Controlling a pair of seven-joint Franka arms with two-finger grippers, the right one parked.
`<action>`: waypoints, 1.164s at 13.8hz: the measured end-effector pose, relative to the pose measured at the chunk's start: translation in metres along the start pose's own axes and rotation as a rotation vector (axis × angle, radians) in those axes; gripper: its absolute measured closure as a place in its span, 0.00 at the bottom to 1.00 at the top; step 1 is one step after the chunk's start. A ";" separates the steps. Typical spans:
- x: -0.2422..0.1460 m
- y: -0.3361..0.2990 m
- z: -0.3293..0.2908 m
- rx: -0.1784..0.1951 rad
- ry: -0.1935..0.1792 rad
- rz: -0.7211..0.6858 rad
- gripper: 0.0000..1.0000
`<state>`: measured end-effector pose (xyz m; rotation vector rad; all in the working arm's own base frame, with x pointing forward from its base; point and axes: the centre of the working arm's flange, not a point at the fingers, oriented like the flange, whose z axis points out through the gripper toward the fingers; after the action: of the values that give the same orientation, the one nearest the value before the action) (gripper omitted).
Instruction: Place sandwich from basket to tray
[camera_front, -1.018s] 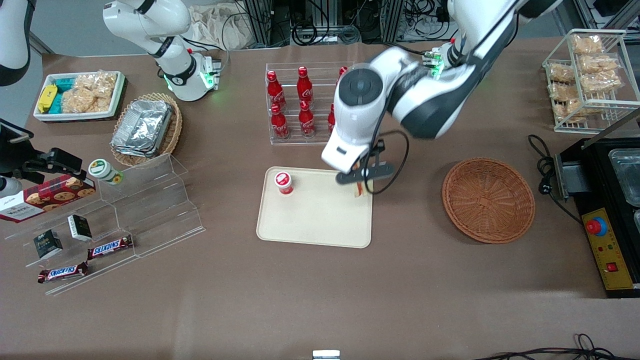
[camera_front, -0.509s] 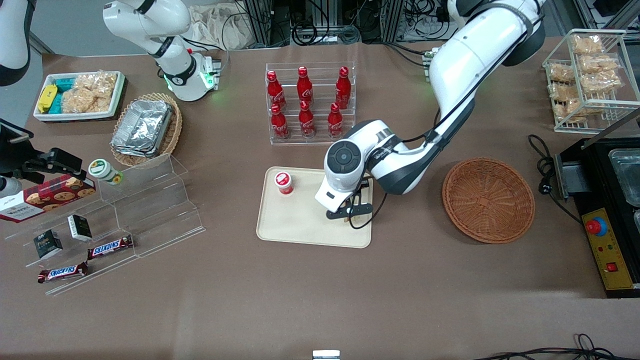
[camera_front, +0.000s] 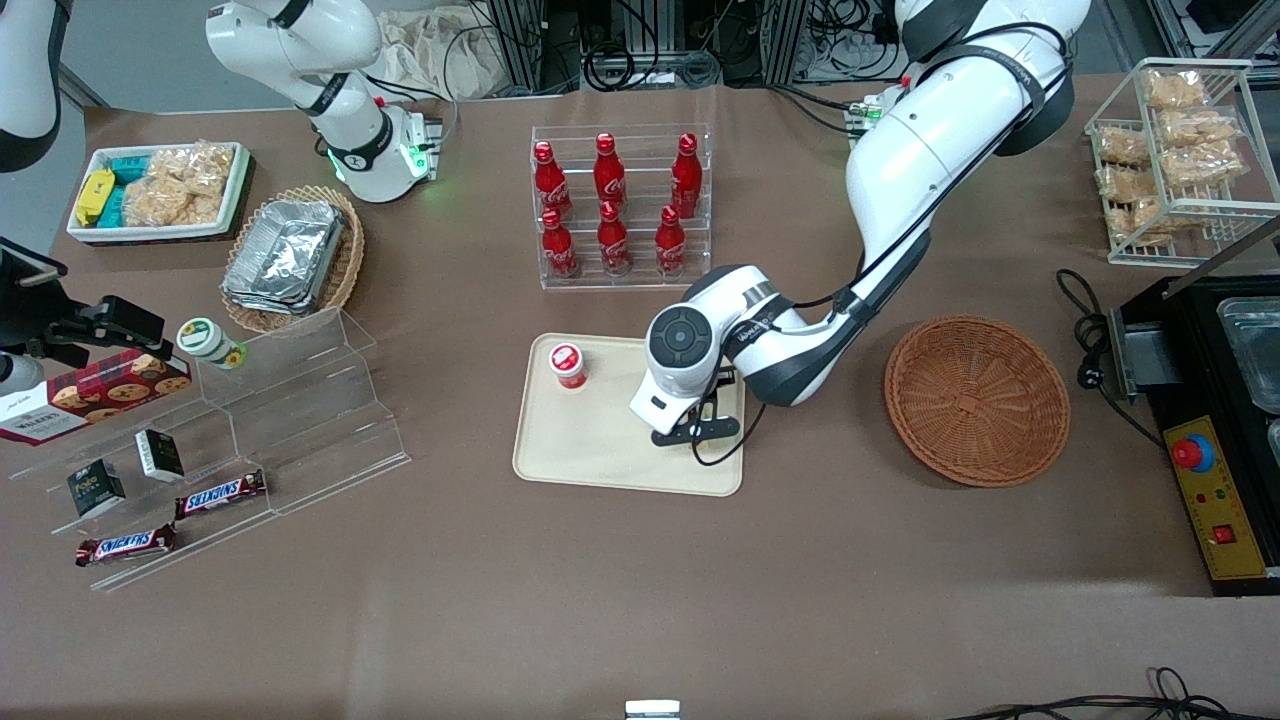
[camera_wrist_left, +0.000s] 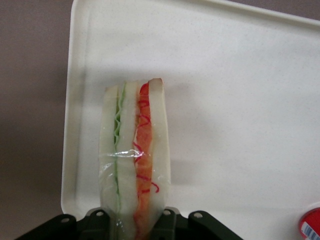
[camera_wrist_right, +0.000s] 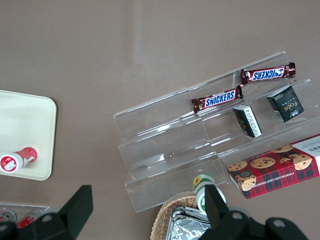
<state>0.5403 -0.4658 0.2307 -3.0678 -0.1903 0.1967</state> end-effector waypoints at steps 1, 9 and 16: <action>0.001 0.000 -0.001 -0.004 0.002 -0.002 0.60; 0.025 -0.039 -0.140 -0.035 0.146 -0.290 0.00; 0.040 -0.196 -0.322 -0.102 0.222 -0.499 0.00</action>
<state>0.5981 -0.2838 0.5584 -2.9827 -0.9549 -0.1833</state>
